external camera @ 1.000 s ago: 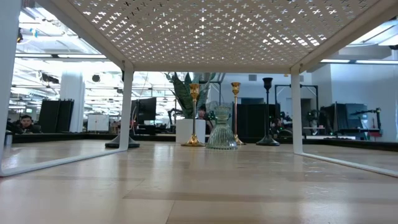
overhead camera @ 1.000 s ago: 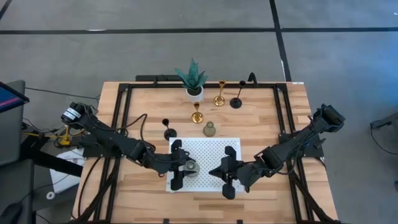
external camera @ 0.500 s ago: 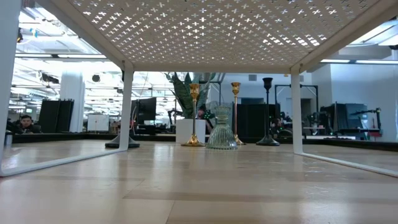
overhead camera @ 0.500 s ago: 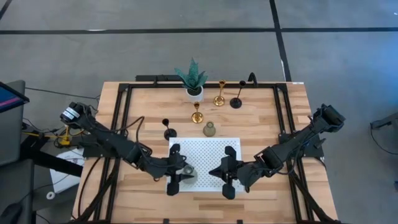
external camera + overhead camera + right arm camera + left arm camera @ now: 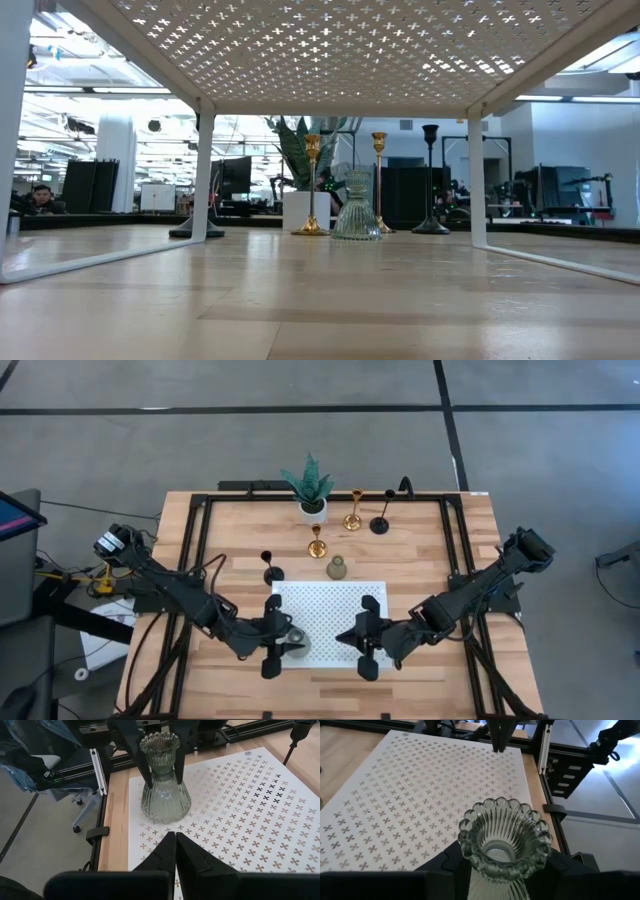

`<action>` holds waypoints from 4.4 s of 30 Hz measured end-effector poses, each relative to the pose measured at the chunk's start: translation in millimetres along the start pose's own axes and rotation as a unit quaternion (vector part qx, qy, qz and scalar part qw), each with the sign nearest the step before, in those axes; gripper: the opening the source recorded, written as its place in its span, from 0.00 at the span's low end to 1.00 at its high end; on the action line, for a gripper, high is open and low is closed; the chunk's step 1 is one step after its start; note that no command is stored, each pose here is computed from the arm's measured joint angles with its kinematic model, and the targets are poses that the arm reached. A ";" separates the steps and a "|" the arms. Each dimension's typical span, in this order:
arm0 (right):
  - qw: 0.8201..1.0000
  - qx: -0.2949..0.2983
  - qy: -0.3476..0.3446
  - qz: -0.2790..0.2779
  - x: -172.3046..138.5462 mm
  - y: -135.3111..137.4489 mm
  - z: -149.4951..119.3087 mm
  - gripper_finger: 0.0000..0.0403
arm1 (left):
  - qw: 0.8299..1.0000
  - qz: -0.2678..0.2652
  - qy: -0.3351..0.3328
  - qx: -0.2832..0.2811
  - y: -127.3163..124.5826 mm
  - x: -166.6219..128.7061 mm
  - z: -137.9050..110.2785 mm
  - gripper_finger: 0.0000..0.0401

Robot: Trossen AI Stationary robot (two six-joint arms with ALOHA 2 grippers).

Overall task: Pick & Place candle stick holders
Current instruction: Put the top transparent glass candle holder on the shelf, then put the bottom black candle holder on the shelf

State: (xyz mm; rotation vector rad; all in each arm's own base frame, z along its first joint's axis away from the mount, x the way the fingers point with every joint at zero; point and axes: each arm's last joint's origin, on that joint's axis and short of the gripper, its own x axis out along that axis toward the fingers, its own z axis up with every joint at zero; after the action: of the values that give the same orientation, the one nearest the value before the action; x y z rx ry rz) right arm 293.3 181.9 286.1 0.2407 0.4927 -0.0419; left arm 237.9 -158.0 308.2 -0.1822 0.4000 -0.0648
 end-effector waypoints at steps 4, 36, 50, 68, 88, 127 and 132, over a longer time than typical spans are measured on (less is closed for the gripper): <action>1.000 0.001 0.000 0.000 0.0 0.0 0.0 0.00 | 1.000 0.000 -0.002 0.003 -3.5 -1.9 -1.6 0.32; 1.000 0.001 0.000 0.001 0.0 0.0 0.0 0.00 | 1.000 0.016 0.014 0.015 -2.6 -0.5 -8.3 0.64; 1.000 0.001 0.000 0.001 0.0 0.0 0.0 0.00 | 0.999 0.029 0.013 0.013 2.9 2.2 -6.4 0.73; 1.000 0.000 0.002 -0.001 0.3 -0.7 0.0 0.00 | 1.000 -0.005 0.025 0.016 2.4 2.7 -5.5 0.94; 1.000 0.000 0.001 -0.002 0.3 -0.7 0.0 0.00 | 0.999 -0.026 -0.024 0.009 10.4 -28.5 16.2 0.97; 0.993 -0.036 -0.069 -0.090 -102.7 -52.0 46.2 0.00 | 0.991 0.069 -0.100 0.052 72.3 -142.1 36.3 0.18; 0.992 -0.042 -0.063 -0.100 -121.8 -64.1 47.6 0.00 | 0.979 0.168 -0.081 0.078 80.8 -142.8 28.4 0.08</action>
State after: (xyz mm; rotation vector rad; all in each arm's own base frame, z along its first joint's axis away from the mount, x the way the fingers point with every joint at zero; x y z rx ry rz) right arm 201.8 106.1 370.3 0.1047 0.3905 -0.2310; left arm 119.9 -59.9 373.0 0.0377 0.2583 0.2504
